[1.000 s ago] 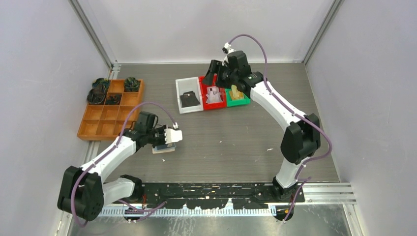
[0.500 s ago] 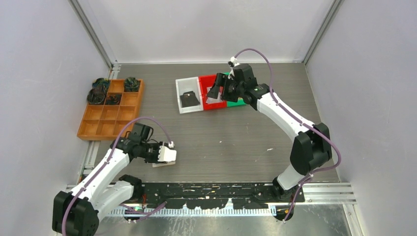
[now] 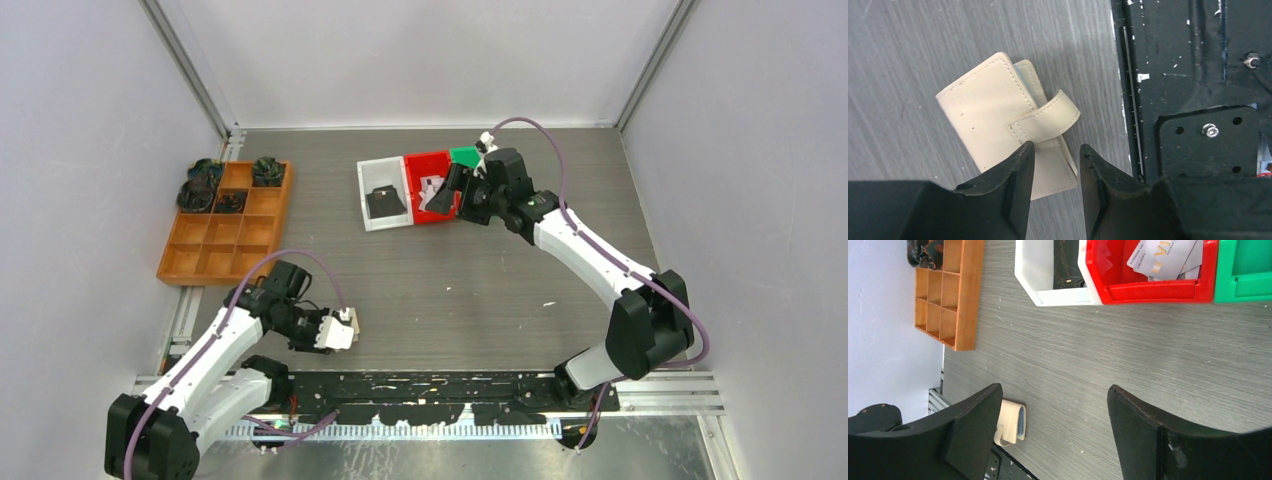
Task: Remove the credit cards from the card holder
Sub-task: Move the card holder to the center of the board.
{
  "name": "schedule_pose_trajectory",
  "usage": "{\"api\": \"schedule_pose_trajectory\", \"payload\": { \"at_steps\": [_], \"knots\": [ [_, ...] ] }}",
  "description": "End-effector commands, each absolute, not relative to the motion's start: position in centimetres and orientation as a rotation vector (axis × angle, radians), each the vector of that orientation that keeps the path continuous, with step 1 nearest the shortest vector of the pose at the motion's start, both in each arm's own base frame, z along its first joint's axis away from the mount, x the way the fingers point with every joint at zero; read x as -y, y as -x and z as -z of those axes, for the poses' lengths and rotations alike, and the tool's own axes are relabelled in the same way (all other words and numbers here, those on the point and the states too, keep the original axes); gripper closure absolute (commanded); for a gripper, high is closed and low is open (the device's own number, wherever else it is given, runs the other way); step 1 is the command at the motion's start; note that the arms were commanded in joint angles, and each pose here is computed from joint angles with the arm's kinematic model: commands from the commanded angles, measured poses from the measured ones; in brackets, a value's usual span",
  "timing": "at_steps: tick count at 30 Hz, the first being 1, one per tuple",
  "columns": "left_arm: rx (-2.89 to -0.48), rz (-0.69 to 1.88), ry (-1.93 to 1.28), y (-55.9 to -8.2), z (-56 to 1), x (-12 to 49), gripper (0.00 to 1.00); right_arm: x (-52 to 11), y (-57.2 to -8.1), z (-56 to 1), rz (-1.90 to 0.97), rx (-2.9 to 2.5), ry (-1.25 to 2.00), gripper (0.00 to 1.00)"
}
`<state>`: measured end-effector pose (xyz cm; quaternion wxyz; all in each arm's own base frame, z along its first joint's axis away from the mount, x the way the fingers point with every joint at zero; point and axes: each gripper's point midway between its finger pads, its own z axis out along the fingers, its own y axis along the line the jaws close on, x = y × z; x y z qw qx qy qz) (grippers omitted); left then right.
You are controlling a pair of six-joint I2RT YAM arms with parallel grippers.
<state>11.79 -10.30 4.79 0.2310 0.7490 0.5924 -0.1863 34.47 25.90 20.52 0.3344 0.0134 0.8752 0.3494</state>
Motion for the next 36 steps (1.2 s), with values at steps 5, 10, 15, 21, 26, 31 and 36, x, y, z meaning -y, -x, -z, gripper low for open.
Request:
{"api": "schedule_pose_trajectory", "payload": {
  "at_steps": [5,10,15,21,26,31,36],
  "knots": [
    [-1.645,0.353,-1.987,-16.8,-3.4,11.5,0.8,-25.3,-34.6,-23.6,-0.962,-2.15,-0.076,0.18],
    [-1.587,0.064,-1.921,-23.2,-3.7,11.4,0.83,-23.1,-34.8,-23.7,-0.884,-2.11,-0.119,0.17],
    [-1.792,0.15,-1.788,-24.5,-7.0,12.0,0.06,-19.5,-35.1,-23.7,-0.705,-2.054,-0.187,0.06],
    [-1.891,0.229,-1.486,-24.9,-12.6,11.6,0.0,-11.5,-35.0,-22.8,-0.304,-1.963,-0.352,0.01],
    [-2.028,0.362,-1.102,-26.2,-16.2,8.6,0.0,-3.1,-33.7,-22.3,0.046,-1.784,-0.544,0.0],
    [-2.132,0.376,-0.693,-30.9,-15.3,4.7,0.0,3.7,-32.3,-22.4,0.386,-1.523,-0.663,0.01],
    [-2.16,0.311,-0.423,-35.2,-10.5,1.8,0.0,8.2,-32.9,-19.0,0.558,-1.479,-0.767,0.01]
  ]
}}
